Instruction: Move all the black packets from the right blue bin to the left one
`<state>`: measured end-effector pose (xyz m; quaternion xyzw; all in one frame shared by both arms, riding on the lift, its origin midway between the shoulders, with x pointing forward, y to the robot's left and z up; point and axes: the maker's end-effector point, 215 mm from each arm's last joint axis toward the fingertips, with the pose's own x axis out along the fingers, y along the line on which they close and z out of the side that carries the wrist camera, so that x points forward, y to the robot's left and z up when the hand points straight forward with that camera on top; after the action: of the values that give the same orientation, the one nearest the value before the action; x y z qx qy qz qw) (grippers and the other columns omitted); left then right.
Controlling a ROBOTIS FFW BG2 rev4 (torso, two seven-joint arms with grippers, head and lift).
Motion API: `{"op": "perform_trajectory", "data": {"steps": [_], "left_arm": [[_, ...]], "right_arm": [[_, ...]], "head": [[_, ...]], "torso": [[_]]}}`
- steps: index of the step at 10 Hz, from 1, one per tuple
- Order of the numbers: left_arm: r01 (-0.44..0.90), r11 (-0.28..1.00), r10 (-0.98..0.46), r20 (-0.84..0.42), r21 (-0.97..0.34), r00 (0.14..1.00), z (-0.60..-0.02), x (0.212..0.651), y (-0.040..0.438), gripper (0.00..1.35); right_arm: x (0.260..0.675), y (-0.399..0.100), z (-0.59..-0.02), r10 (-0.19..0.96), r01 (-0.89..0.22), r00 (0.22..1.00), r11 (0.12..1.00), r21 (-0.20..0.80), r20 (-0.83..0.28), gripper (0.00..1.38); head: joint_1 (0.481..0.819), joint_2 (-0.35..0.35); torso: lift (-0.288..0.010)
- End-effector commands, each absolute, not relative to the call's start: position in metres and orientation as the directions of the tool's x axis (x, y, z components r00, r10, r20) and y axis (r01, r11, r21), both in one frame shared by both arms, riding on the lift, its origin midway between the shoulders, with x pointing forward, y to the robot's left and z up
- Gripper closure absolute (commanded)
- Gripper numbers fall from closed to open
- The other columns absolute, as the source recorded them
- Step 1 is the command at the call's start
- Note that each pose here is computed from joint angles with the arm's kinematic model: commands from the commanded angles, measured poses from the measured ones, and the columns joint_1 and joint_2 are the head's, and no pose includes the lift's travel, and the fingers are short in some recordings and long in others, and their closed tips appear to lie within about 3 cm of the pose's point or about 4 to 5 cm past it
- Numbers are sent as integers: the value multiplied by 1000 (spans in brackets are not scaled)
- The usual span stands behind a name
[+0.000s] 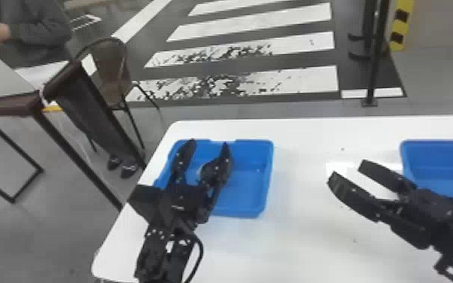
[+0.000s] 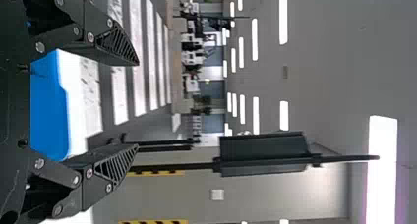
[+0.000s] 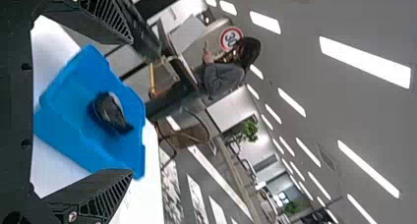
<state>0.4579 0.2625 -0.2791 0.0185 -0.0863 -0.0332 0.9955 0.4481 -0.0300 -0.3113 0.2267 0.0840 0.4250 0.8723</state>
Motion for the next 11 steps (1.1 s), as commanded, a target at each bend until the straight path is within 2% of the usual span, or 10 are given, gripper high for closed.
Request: {"op": "perform_trajectory", "data": {"steps": [1,2,4,5,6,7,8,9,11], "left_arm": [[80,997,-74,227,-17,971,-238,430,254,226],[111,991,-93,221,-69,971,-227,416,243,220],[148,984,-125,207,-98,970,-206,393,228,220],[158,981,-136,183,-109,974,-207,387,224,219],[166,979,-145,164,-121,976,-212,385,221,217],[177,976,-159,136,-130,978,-220,385,218,216],[186,974,-170,122,-131,978,-224,386,215,217],[189,973,-173,120,-132,978,-224,387,214,216],[206,969,-192,105,-135,976,-229,387,208,217]], "right_arm": [[467,-85,-308,702,-647,711,671,362,-31,93],[476,-127,-309,631,-583,767,760,286,-115,93],[475,-195,-316,477,-435,838,877,204,-264,93],[466,-233,-321,364,-331,866,931,152,-344,93],[457,-260,-334,275,-246,865,962,122,-420,93],[442,-279,-354,188,-168,829,982,86,-527,93],[434,-294,-365,125,-116,800,992,53,-587,93],[433,-303,-375,91,-83,776,996,43,-624,93],[446,-315,-398,72,-42,731,997,60,-679,90]], "head": [[695,297],[695,255],[695,129],[695,102],[695,44],[695,-15],[695,-61],[695,-98],[695,-126]], "torso": [[-140],[-140],[-140],[-140],[-140],[-140],[-140],[-140],[-140]]}}
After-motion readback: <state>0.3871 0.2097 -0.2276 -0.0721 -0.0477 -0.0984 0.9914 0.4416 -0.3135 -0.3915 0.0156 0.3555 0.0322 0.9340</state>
